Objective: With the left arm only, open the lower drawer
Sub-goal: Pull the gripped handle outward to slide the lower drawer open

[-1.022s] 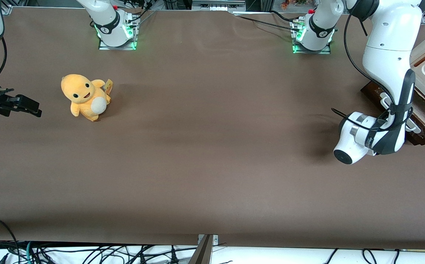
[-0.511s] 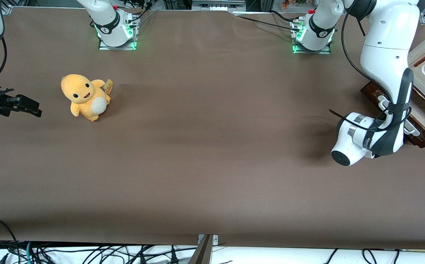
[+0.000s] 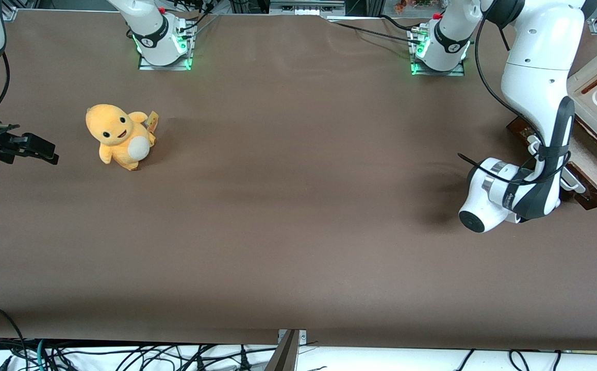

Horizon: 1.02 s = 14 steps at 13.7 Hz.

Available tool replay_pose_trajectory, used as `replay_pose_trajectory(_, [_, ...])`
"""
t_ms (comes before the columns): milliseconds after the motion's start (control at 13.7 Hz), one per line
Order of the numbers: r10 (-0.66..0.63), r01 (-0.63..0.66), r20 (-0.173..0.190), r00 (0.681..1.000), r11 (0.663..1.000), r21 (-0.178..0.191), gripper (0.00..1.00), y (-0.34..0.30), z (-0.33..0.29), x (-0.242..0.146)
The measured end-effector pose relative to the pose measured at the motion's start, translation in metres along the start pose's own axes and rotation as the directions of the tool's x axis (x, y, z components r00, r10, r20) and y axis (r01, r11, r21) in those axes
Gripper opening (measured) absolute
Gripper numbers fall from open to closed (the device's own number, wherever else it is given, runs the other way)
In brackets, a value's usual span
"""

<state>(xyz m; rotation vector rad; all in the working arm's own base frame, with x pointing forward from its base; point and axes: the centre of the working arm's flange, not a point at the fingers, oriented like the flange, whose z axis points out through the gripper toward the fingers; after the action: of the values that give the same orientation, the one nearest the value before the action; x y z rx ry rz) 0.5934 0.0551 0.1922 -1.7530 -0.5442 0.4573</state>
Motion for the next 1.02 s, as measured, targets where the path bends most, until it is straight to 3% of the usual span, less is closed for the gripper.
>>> replay_pose_trajectory(438, [0.006, -0.007, 0.001, 1.0, 1.0, 0.005, 0.21, 0.004, 0.001, -0.001])
replay_pose_trajectory(511, [0.007, -0.007, 0.003, 1.0, 1.0, 0.007, 0.27, 0.004, 0.002, -0.001])
replay_pose_trajectory(1022, [-0.003, 0.003, -0.002, 1.0, 1.0, 0.012, 0.98, -0.001, -0.008, -0.002])
